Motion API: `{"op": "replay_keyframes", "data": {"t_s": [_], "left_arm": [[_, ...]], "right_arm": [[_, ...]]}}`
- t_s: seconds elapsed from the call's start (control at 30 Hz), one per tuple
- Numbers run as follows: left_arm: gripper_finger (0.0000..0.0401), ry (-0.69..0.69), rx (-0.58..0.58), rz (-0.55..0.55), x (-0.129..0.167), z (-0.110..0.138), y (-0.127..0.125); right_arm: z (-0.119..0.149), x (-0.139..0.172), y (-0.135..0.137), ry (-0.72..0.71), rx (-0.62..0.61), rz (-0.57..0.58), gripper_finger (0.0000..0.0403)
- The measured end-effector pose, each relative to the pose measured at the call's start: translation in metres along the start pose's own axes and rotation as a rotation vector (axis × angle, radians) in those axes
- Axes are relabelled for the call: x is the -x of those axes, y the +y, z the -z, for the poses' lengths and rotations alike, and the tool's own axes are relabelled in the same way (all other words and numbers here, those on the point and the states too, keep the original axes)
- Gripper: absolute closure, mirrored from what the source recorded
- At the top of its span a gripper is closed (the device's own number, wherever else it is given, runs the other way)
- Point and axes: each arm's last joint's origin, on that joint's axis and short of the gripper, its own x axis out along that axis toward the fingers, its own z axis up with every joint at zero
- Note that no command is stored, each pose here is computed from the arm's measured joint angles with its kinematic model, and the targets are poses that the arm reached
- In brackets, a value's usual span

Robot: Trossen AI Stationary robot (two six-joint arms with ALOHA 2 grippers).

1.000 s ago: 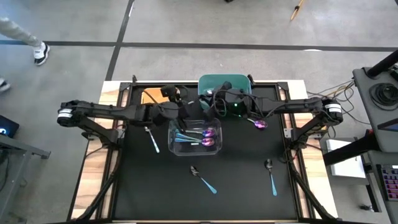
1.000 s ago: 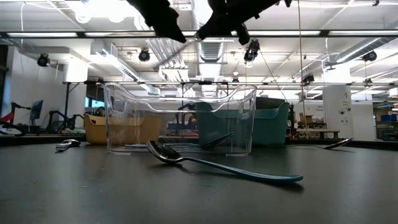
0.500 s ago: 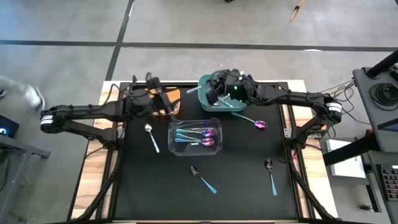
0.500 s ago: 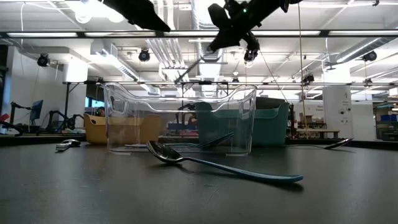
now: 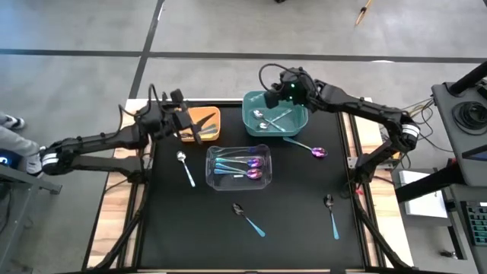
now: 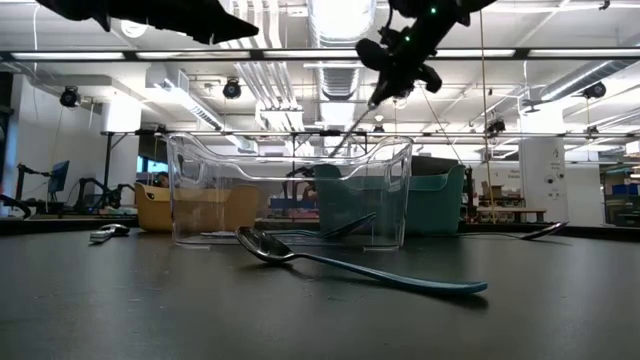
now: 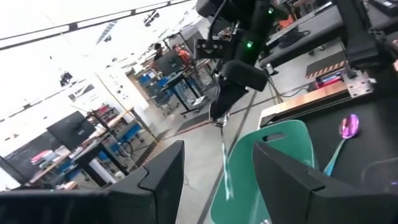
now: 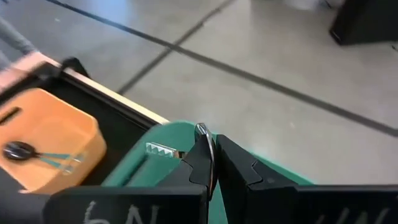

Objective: Sort silverware by color (type)
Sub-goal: Put the blue patterned spoon into the green bin

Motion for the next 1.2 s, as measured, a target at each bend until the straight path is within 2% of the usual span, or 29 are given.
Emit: {"op": "replay_keyframes", "data": {"t_s": [0.37,0.6,1.2], "left_arm": [[0.0247,0.027,-0.001,-0.007,0.0,0.008,0.001],[0.0251,0.029,-0.004,-0.008,0.0,0.008,0.002],[0.0251,0.039,-0.011,-0.015,-0.001,0.01,0.003]], "right_arm": [[0.019,-0.006,-0.015,0.149,-0.078,0.088,0.0394],[0.042,-0.021,-0.019,0.133,-0.144,0.118,0.0394],[0.064,-0.036,-0.021,0.065,-0.23,0.086,0.0394]]}}
